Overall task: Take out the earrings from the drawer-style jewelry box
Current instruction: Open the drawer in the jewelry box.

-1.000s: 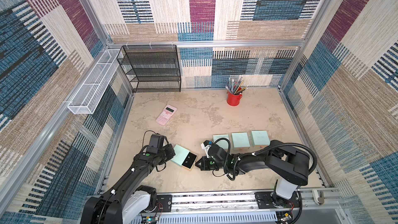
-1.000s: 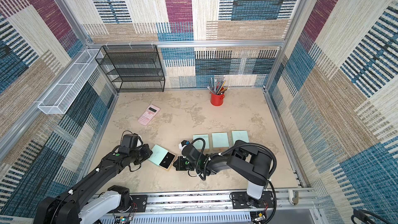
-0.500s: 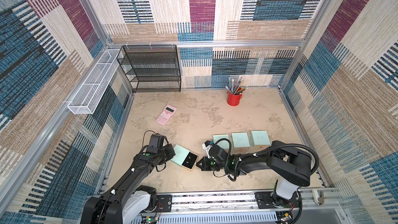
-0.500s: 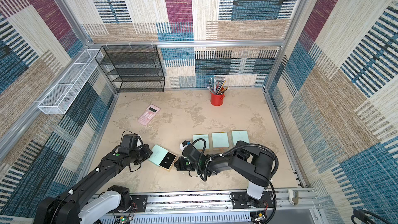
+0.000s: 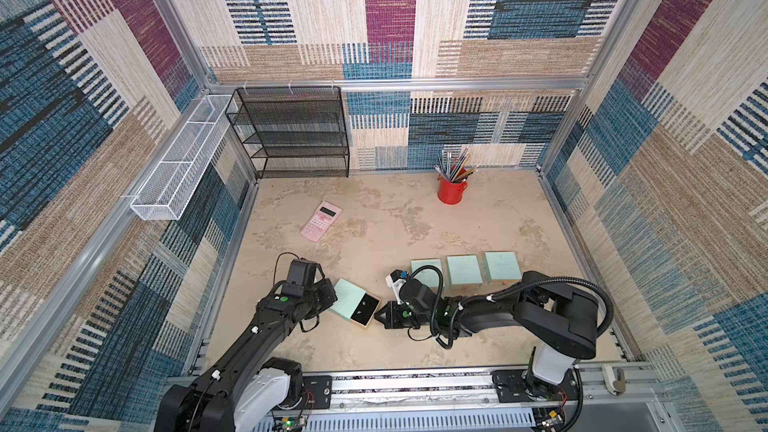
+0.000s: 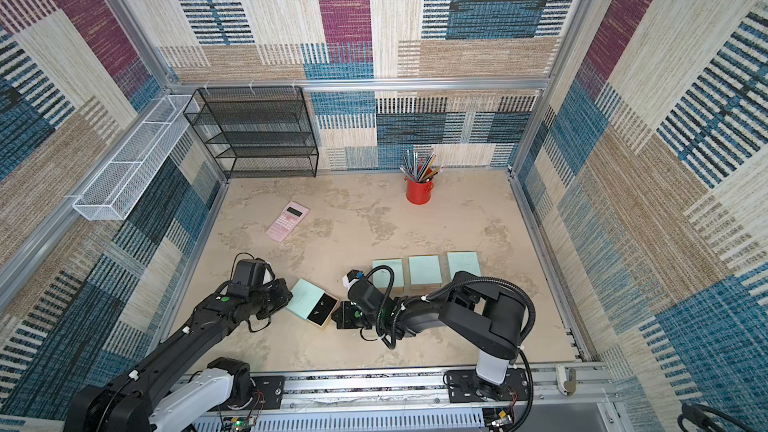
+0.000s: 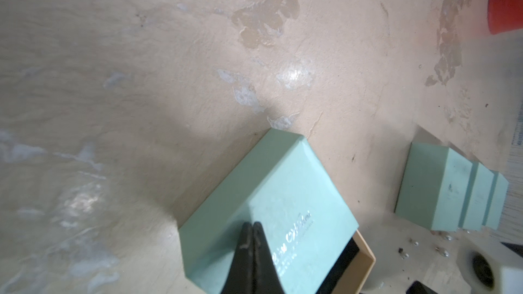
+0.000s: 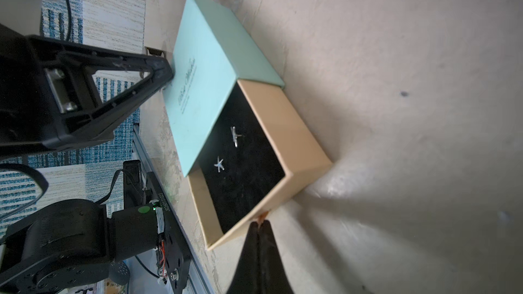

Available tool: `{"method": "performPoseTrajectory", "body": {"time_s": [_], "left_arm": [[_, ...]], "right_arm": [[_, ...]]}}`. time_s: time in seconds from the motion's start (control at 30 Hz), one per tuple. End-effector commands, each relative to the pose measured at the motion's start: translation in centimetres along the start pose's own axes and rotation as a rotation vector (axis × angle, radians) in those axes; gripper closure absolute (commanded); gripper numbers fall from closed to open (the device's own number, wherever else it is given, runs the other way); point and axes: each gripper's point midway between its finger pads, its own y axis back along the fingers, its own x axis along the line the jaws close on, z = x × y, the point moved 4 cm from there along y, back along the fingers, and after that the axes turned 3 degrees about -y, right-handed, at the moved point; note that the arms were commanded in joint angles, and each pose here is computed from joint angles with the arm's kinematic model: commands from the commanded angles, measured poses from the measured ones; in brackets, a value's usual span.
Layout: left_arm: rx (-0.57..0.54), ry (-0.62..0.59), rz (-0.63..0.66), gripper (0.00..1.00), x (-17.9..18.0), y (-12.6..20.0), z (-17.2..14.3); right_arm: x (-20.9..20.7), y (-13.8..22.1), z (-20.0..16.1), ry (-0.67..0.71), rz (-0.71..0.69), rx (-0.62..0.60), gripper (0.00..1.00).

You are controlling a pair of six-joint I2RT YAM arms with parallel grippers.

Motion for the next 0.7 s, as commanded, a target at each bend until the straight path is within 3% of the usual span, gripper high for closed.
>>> {"method": "performPoseTrajectory", "body": {"time_s": [0.0,0.67], "left_arm": [[-0.006,-0.007,0.053,1.0,0.8,0.5,-0.1],[0.0,-0.009,-0.018,1.0,-0.8,0.5,0.8]], "right_arm": [[0.8,-0.3,0.4,0.025,0.021,-0.007,1.0],[-0.9,0.3,-0.7,-0.022,-0.012,0.002,1.0]]}}
